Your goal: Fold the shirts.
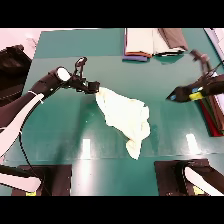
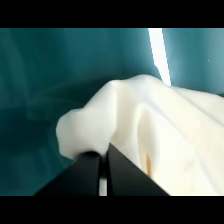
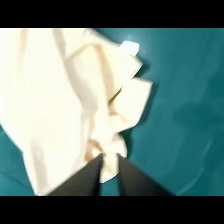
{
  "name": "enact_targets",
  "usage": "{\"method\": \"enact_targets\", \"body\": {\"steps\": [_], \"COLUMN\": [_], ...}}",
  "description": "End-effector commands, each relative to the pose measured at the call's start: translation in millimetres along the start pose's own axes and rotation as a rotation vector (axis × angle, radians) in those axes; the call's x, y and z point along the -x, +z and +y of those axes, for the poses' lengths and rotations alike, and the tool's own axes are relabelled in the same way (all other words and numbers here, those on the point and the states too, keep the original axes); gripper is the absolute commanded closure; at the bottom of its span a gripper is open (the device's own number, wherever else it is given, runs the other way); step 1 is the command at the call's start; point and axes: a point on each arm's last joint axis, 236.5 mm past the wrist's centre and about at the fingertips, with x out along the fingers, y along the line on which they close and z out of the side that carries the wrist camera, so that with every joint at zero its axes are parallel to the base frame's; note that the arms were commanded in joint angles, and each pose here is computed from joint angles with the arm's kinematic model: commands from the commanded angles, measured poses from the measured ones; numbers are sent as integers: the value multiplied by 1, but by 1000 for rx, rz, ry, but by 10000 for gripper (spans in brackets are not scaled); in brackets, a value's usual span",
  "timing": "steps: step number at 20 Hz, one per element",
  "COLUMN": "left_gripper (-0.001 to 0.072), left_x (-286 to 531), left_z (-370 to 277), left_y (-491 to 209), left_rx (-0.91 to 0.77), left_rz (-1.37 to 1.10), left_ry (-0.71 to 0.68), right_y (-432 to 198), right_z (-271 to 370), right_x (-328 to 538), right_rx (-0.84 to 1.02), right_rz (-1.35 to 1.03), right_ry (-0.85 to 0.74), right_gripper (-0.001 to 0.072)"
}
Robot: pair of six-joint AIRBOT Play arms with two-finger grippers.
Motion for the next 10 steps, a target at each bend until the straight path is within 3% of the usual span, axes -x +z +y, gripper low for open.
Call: {"method": "enact_targets", "body": {"steps": [1,4,6,9,10], "left_gripper": [680,680,680,680,680], "left_x": [5,5,5,5,5], "left_z": [4,4,4,4,3], "left_y": [-2,-3,-4,-6,-7], "left_rx": [-37,-37,-37,-36,-37], "left_rz": [17,19,24,35,38], "left_ry": [25,25,25,24,23], "right_y": [-35,-62,-77,-86,-87], "right_z": [13,28,33,36,37], "right_x": [-58,-104,-129,-157,-163], "right_rx": [-72,-96,-86,-71,-67], "right_rz": [76,157,231,280,280], "right_ry": [101,150,151,137,131], "right_gripper": [375,360,241,252,312]}}
